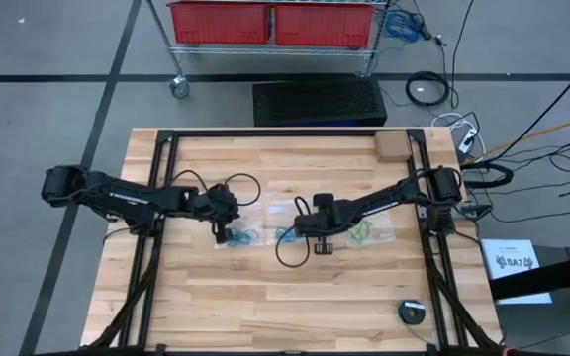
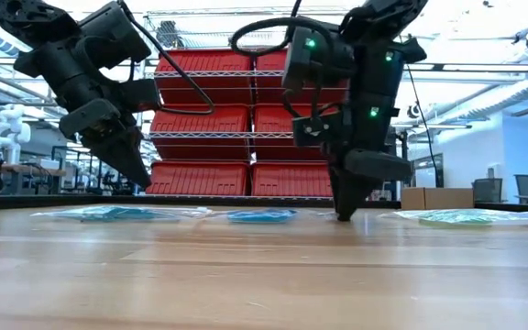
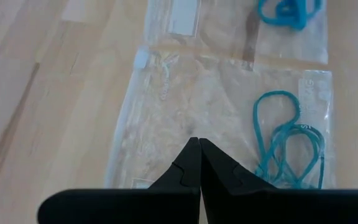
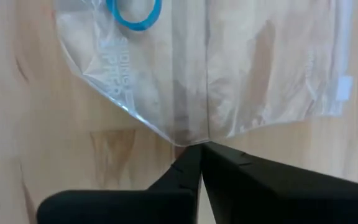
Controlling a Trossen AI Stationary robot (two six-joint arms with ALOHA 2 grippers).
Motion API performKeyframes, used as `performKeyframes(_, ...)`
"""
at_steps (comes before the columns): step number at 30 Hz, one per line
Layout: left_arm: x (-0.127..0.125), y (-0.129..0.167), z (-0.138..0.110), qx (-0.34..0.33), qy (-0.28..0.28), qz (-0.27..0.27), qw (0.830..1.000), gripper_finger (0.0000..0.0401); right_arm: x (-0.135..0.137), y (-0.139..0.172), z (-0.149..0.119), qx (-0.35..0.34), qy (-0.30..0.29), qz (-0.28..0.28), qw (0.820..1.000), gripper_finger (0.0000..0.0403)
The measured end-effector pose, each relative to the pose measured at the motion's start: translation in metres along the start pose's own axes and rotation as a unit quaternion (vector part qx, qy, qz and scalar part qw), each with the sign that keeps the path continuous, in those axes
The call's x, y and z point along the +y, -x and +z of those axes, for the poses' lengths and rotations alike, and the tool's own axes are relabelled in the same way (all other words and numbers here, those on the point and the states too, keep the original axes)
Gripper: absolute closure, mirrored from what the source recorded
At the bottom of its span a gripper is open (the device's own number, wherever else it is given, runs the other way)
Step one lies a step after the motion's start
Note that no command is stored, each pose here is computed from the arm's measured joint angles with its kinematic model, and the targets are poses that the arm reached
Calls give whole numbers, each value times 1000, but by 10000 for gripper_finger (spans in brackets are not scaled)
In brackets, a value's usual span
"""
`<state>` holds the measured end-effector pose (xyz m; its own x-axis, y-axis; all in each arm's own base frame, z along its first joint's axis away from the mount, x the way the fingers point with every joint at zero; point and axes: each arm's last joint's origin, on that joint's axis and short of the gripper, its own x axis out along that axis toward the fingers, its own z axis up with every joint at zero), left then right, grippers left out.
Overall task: Sort rubber bands
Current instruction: Adjust the transparent zip bags and align them to the center of the table
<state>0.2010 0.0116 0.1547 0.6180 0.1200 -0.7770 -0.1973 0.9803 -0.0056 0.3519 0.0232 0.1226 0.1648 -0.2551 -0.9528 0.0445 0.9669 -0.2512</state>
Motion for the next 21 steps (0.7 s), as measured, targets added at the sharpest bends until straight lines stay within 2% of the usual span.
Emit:
performKeyframes(5, 0, -1, -2, -2, 0, 0, 1000, 399, 2, 12, 12, -72, -18, 16, 997, 401)
performKeyframes(7, 0, -2, -4, -7, 1, -1, 1000, 399, 3, 15, 22, -121, -29, 38, 991, 401)
performKeyframes(10, 1, -4, -8, -16, 2, -2, 1000, 399, 5, 19, 28, -155, -26, 69, 985, 402)
performKeyframes(15, -1, -11, -1, -72, -1, -14, 997, 399, 4, 18, 27, -148, -23, 71, 986, 402)
performKeyframes(18, -4, -21, 3, -91, -15, -44, 995, 399, 4, 11, 23, -148, -40, 73, 985, 403)
performKeyframes(21, -7, -35, 2, -86, -26, -67, 994, 399, 6, 3, 21, -187, -54, 81, 978, 403)
